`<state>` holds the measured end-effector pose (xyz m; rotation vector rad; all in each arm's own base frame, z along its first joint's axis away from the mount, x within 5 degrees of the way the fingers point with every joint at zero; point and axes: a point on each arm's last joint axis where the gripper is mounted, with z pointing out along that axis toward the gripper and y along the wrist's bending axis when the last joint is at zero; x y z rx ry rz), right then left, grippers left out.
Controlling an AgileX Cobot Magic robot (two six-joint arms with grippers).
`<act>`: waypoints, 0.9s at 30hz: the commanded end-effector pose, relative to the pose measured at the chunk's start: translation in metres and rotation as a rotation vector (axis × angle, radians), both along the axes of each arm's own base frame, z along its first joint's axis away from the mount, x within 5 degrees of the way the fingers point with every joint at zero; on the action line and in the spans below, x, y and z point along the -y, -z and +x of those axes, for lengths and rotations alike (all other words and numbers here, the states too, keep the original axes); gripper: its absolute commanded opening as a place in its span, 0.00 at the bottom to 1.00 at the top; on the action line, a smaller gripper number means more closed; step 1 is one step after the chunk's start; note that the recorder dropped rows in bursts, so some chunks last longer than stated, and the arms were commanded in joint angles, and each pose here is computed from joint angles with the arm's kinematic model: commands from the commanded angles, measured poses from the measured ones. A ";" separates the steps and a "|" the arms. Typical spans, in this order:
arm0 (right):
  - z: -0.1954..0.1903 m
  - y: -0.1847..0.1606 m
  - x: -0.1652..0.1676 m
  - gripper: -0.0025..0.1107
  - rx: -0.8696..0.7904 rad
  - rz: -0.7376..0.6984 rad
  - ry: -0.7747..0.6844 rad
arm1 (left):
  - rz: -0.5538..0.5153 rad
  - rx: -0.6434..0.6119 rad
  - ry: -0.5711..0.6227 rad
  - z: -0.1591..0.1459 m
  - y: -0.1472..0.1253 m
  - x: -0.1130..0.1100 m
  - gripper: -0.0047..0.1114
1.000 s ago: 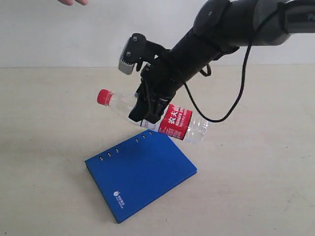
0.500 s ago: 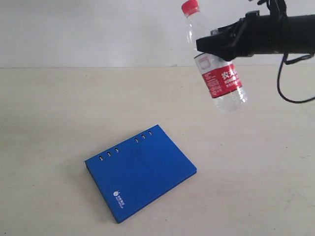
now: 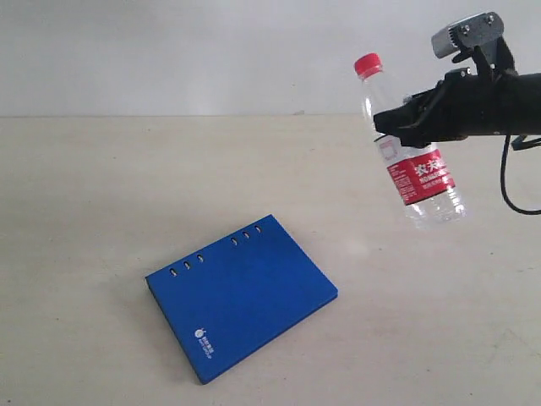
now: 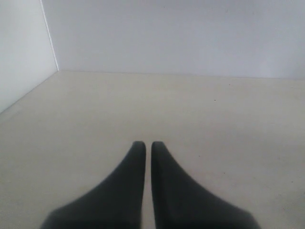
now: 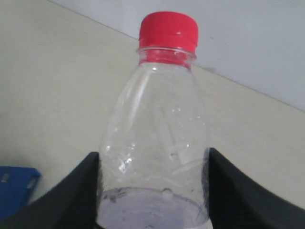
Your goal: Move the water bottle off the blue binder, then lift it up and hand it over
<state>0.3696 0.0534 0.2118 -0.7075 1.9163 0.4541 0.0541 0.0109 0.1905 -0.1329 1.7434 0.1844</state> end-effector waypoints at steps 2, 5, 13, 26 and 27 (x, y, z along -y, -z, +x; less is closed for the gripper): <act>0.002 -0.011 0.026 0.02 -0.033 -0.092 0.280 | 0.007 0.006 0.008 0.000 0.000 0.000 0.08; 0.000 -0.022 0.034 0.02 -0.050 -0.065 0.403 | 0.007 0.006 0.008 0.000 0.000 0.000 0.08; -0.038 -0.084 0.023 0.02 0.105 0.012 0.368 | 0.007 0.006 0.008 0.000 0.000 0.000 0.08; -0.137 -0.008 0.015 0.02 -0.023 -0.134 0.175 | 0.007 0.006 0.008 0.000 0.000 0.000 0.08; -0.139 -0.004 0.016 0.02 -0.040 -0.141 0.181 | 0.007 0.006 0.008 0.000 0.000 0.000 0.08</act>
